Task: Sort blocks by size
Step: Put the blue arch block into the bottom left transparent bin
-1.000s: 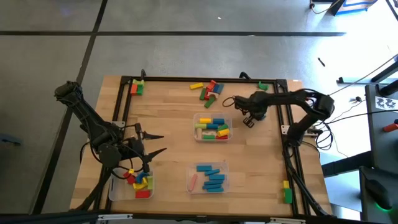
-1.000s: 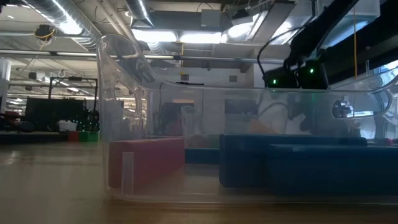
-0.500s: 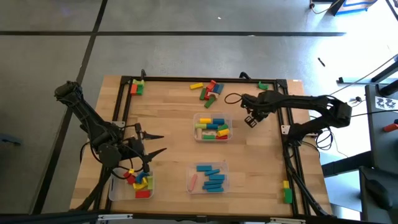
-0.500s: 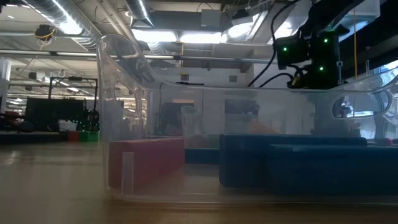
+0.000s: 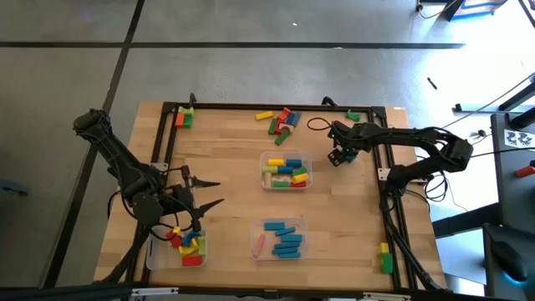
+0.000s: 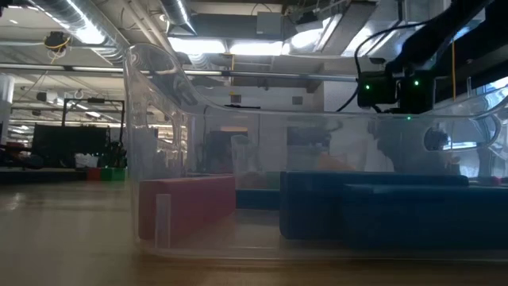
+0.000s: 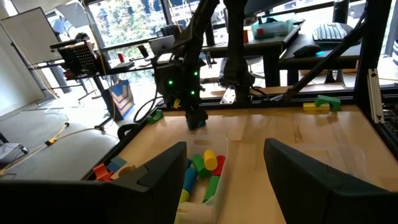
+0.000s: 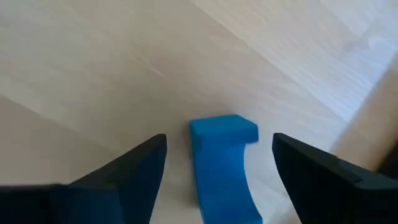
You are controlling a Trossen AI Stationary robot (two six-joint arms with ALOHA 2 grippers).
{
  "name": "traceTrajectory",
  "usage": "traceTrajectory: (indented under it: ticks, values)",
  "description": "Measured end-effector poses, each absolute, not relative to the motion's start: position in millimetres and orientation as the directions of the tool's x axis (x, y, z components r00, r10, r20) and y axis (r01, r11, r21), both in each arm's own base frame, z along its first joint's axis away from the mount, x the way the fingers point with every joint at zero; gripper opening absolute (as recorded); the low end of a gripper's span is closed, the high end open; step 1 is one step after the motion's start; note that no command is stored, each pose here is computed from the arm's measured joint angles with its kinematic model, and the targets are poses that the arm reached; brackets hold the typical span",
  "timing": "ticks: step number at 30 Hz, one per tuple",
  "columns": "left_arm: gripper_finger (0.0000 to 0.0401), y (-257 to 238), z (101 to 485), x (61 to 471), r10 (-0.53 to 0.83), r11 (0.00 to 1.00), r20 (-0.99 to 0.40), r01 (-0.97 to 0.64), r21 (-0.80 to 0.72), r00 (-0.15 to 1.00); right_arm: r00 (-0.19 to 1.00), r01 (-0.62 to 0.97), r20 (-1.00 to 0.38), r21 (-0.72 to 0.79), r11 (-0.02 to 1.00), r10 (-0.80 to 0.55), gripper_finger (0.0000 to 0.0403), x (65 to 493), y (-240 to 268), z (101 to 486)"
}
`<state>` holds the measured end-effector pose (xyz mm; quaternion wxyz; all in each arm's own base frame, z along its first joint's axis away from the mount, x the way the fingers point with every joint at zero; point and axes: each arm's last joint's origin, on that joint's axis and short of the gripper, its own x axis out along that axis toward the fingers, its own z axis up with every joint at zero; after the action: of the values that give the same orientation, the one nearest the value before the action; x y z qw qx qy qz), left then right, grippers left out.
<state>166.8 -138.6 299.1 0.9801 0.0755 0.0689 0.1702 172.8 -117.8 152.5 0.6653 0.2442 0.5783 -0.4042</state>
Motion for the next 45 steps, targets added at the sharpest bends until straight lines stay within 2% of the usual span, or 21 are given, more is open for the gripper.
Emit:
traceTrajectory:
  ticks: [6,16,24,31,36,40,45]
  values:
    - [0.0210,-138.6,299.0,166.8,0.344,0.931,-0.110,-0.323,0.173,0.932,0.047,0.819,-0.963,-0.115,0.562,-0.264,0.0269,168.3,-116.8,139.0]
    - [0.0210,-138.6,299.0,166.8,0.344,0.931,-0.110,-0.323,0.173,0.932,0.079,0.820,-0.946,-0.118,0.559,-0.316,0.0131,171.7,-119.3,137.7]
    - [0.0210,-138.7,299.2,166.8,0.344,0.931,-0.109,-0.323,0.170,0.933,0.081,0.807,-0.955,-0.106,0.581,-0.287,0.0129,172.9,-119.1,142.3]
    - [0.0210,-138.9,299.2,166.6,0.342,0.931,-0.108,-0.322,0.169,0.933,0.086,0.776,-0.950,-0.124,0.618,-0.299,0.0130,182.8,-112.6,181.9]
    - [0.0210,-138.9,299.3,166.7,0.342,0.932,-0.108,-0.322,0.169,0.933,0.193,0.750,-0.925,-0.075,0.657,-0.326,0.0132,196.2,-97.1,224.8]
    - [0.0210,-139.1,299.2,166.5,0.342,0.933,-0.108,-0.323,0.160,0.934,0.358,0.706,-0.870,0.013,0.708,-0.341,0.0133,213.3,-76.9,256.8]
    - [0.0210,-140.3,299.3,165.5,0.335,0.936,-0.108,-0.317,0.150,0.936,0.589,0.574,-0.754,0.136,0.808,-0.292,0.0133,240.7,-42.8,280.0]
